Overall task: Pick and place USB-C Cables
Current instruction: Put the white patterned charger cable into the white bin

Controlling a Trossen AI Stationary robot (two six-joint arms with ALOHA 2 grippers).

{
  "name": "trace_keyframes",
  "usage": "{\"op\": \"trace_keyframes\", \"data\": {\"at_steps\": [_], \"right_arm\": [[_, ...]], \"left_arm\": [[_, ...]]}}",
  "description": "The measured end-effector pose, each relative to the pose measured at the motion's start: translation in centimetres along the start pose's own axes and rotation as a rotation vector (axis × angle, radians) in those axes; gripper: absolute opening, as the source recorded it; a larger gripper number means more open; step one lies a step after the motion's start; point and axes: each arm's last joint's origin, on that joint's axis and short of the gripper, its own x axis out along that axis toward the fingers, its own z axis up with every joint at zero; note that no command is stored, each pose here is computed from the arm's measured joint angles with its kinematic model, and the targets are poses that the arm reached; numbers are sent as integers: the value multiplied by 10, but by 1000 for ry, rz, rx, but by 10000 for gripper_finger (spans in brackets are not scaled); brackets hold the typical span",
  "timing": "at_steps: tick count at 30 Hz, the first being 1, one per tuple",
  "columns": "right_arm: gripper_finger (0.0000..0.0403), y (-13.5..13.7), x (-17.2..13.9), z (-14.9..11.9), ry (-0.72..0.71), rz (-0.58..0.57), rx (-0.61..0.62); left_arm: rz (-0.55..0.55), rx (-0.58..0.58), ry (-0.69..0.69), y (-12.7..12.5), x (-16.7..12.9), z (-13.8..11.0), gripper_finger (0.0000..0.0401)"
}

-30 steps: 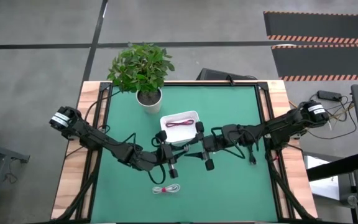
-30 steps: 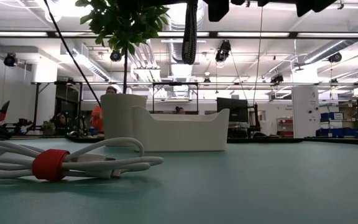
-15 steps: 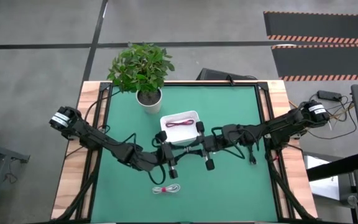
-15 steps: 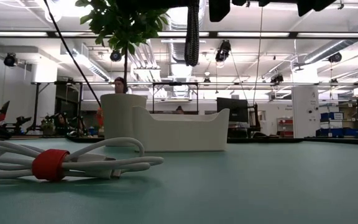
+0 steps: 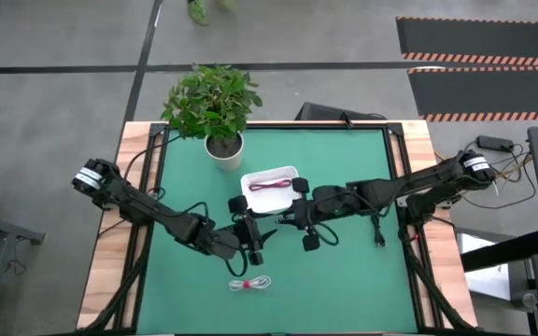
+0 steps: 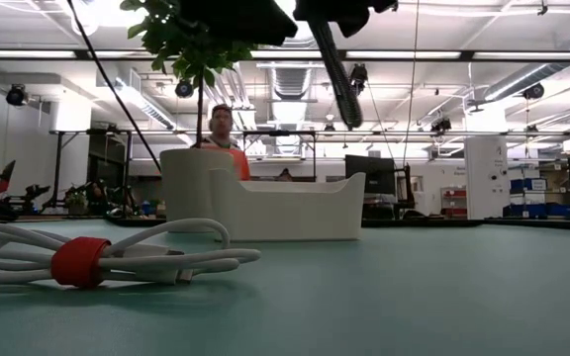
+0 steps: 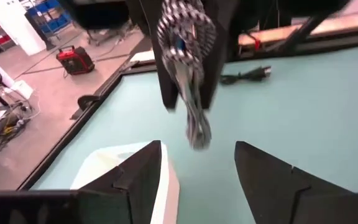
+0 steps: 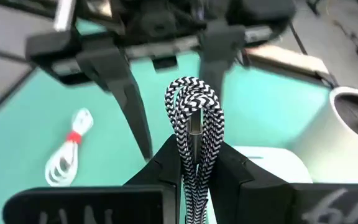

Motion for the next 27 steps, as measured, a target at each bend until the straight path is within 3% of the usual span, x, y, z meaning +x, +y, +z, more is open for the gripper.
{"op": "trace_keyframes", "data": {"at_steps": [8,13,20,27], "right_arm": [[38,-9,-1,13,152,-154,-86],[38,-20,17,16,210,-172,-156],[38,-41,54,10,333,-184,-201],[38,-66,86,-4,402,-137,-191]], "left_arm": [[25,-98,147,18,-19,-7,189],[47,-51,218,40,-41,-4,189],[66,-118,161,64,-64,11,189],[62,-119,157,66,-68,10,190]]}}
